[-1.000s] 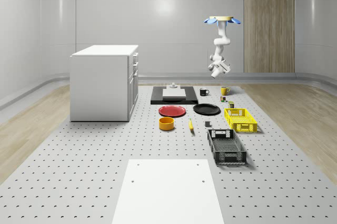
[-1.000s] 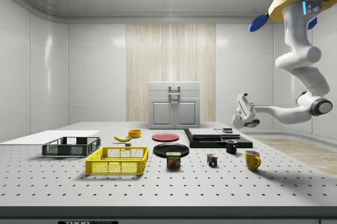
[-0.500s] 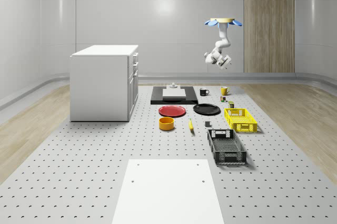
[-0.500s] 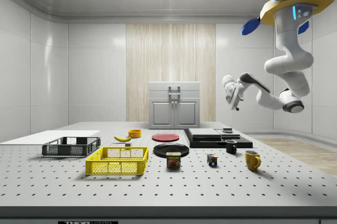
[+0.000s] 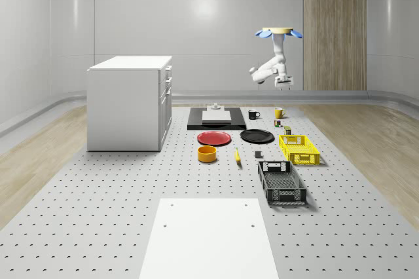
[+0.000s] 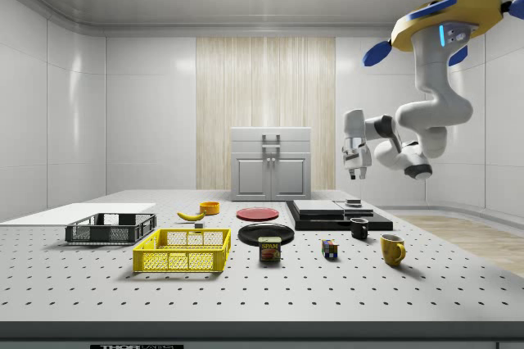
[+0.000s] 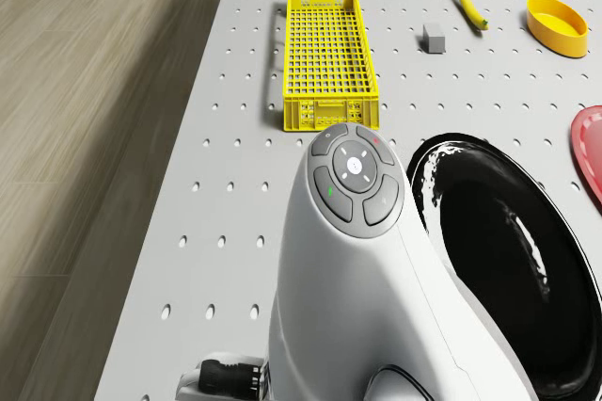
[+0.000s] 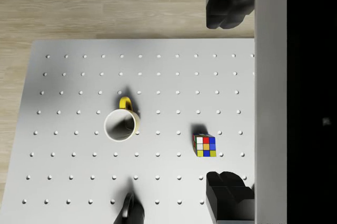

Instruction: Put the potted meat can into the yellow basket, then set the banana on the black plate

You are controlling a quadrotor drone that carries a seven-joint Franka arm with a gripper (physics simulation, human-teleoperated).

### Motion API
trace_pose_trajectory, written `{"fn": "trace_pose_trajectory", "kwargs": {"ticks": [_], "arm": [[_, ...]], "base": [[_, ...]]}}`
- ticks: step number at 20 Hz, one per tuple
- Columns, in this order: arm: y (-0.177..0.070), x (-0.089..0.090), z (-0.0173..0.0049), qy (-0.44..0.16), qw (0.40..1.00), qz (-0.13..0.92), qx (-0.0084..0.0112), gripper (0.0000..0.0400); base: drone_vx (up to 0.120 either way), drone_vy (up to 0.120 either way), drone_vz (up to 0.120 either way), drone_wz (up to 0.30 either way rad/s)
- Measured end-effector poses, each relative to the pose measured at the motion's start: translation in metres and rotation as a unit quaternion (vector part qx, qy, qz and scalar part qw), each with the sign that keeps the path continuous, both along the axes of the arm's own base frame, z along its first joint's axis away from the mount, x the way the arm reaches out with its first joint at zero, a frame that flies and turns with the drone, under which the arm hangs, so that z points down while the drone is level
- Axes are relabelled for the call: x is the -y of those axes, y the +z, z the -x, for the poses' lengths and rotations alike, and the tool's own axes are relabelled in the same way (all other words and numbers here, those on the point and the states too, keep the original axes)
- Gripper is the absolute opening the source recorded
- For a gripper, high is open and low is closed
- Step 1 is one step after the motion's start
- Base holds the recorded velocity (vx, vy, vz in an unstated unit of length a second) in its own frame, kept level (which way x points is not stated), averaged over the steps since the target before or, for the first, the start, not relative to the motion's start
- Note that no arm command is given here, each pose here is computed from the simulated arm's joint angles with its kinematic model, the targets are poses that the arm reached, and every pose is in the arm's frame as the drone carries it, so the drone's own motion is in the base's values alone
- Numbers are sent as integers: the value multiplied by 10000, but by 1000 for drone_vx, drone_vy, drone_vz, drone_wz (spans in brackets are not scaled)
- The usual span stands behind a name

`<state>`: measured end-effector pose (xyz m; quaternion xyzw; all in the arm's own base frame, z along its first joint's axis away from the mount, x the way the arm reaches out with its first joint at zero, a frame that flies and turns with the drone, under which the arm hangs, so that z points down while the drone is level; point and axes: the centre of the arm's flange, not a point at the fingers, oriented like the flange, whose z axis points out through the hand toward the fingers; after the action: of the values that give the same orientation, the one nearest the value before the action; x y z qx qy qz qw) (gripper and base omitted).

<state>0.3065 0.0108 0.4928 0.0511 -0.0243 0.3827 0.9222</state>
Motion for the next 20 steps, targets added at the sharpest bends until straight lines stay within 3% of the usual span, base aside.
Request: {"fn": "trace_pose_trajectory", "kwargs": {"ticks": [4,8,20], "arm": [[-7,56,0,-7,9996,288,-10,400],[-9,84,1,-11,9991,428,-15,400],[-11,107,1,-12,9985,544,-20,400]], "base": [[120,-10,-120,0],[120,-100,-120,0],[120,0,-120,0]]}}
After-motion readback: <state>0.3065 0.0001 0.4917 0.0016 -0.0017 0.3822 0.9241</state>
